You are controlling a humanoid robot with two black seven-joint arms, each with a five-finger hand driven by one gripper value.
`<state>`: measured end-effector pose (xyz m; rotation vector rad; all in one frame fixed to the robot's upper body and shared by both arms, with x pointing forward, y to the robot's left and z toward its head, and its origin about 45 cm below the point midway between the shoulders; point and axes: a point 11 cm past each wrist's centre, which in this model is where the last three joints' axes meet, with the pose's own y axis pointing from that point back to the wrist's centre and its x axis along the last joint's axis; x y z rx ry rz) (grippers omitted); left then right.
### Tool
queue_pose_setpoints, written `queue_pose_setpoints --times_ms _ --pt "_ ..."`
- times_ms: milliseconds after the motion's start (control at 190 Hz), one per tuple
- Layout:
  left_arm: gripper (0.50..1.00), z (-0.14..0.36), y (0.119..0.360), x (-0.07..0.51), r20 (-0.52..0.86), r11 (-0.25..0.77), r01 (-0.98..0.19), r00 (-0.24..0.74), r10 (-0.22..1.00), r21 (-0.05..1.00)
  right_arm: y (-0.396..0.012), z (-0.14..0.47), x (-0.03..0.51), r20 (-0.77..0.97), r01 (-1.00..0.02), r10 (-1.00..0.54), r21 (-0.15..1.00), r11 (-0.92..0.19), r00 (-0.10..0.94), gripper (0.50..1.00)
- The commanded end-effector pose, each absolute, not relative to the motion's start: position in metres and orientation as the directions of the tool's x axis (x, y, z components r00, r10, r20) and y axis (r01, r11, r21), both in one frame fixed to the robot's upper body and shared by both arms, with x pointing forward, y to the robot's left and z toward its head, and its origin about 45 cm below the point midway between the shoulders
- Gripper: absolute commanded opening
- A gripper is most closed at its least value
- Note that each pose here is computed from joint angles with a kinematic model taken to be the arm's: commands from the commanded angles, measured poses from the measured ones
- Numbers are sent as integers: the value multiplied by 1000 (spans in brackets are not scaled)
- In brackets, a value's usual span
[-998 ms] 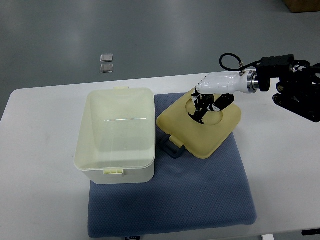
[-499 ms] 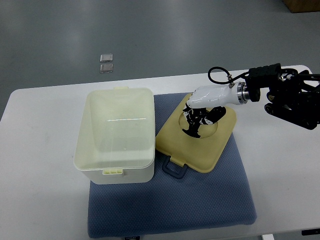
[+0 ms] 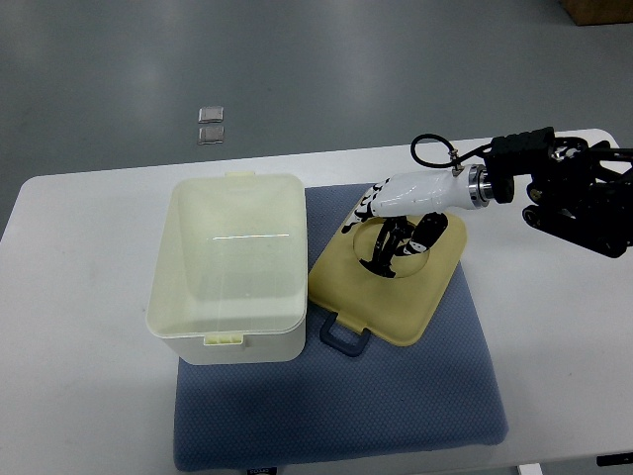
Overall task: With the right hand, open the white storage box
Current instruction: 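Open the right hand, release the handle, and raise the hand away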
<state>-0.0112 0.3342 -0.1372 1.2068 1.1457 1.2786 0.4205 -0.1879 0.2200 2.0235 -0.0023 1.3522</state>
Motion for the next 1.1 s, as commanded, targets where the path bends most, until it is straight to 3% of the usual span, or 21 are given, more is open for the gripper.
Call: queue_pose_setpoints --times_ms 0,168,431,651,761,888,1092 --pt "1000 -137 334 -11 55 -56 -54 -6 998 997 -188 221 421 808 -360 358 545 -758 468 915" --pt "1000 -137 334 -11 54 -54 -56 -6 999 997 -187 229 424 810 -372 309 521 -768 498 921" --pt "1000 -137 334 -11 55 -56 -54 -6 998 997 -183 266 440 824 -434 91 385 -815 558 921" --pt "1000 -137 334 -11 55 -56 -56 -6 998 997 -191 287 453 722 -543 -281 153 -826 632 921" --pt "1000 -137 334 -11 55 -56 -56 -6 998 997 -205 287 461 637 -627 -460 48 -777 619 921" --pt "1000 -137 334 -11 55 -56 -54 -6 998 997 -239 277 470 463 -770 -707 -79 -634 535 921" --pt "1000 -137 334 -11 55 -56 -54 -8 998 997 -257 247 472 195 -887 -894 -155 -435 404 921"
